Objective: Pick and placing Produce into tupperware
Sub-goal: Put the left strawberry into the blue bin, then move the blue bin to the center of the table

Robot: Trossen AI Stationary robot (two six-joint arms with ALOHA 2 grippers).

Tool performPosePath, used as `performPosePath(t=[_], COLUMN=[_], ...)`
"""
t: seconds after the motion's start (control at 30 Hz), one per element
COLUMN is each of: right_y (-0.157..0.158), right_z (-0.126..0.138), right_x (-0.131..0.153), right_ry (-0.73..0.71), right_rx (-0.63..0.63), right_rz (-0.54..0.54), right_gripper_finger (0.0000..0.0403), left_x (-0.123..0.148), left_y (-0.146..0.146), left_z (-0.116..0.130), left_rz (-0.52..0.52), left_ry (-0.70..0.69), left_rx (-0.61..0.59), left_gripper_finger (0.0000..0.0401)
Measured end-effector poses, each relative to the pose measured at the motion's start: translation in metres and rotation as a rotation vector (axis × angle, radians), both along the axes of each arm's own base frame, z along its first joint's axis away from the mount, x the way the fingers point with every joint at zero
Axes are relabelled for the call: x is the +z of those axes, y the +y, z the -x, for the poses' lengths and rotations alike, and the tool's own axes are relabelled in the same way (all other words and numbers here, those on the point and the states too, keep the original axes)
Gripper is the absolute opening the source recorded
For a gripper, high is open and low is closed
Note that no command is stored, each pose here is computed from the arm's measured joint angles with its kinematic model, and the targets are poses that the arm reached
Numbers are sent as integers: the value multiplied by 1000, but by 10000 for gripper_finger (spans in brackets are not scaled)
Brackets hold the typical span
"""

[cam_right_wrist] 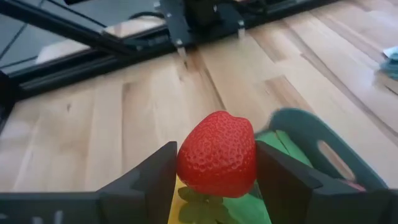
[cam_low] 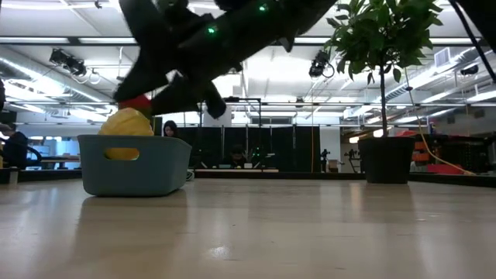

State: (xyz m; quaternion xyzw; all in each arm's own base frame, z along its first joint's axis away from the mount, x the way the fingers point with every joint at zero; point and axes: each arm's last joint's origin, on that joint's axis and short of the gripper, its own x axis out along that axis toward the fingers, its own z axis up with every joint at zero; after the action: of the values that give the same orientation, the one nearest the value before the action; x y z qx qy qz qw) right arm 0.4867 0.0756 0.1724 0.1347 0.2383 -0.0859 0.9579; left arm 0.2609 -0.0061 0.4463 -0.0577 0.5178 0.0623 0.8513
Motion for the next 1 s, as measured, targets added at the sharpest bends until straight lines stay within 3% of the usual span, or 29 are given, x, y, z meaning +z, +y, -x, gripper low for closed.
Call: performPosePath(t=[0.17,0.37,0.8,1.0], right_y=[-1,-4,-8,-6], right_z=[-6,-3,-1,3], right_x=[-19,-23,-14,-12], right_ry=[71,122,116,156], right_rx=[-46,-68,-79,-81], right_rz=[55,53,14,10], right_gripper_finger=[203,210,285,286], left_x=[0,0,0,0], left_y=[-1,-1,-1,0], left_z=[0,0,0,0], left_rz=[3,3,3,2], left_ry=[1,1,1,1], left_rx=[3,3,3,2], left_gripper_finger=[68,64,60,64])
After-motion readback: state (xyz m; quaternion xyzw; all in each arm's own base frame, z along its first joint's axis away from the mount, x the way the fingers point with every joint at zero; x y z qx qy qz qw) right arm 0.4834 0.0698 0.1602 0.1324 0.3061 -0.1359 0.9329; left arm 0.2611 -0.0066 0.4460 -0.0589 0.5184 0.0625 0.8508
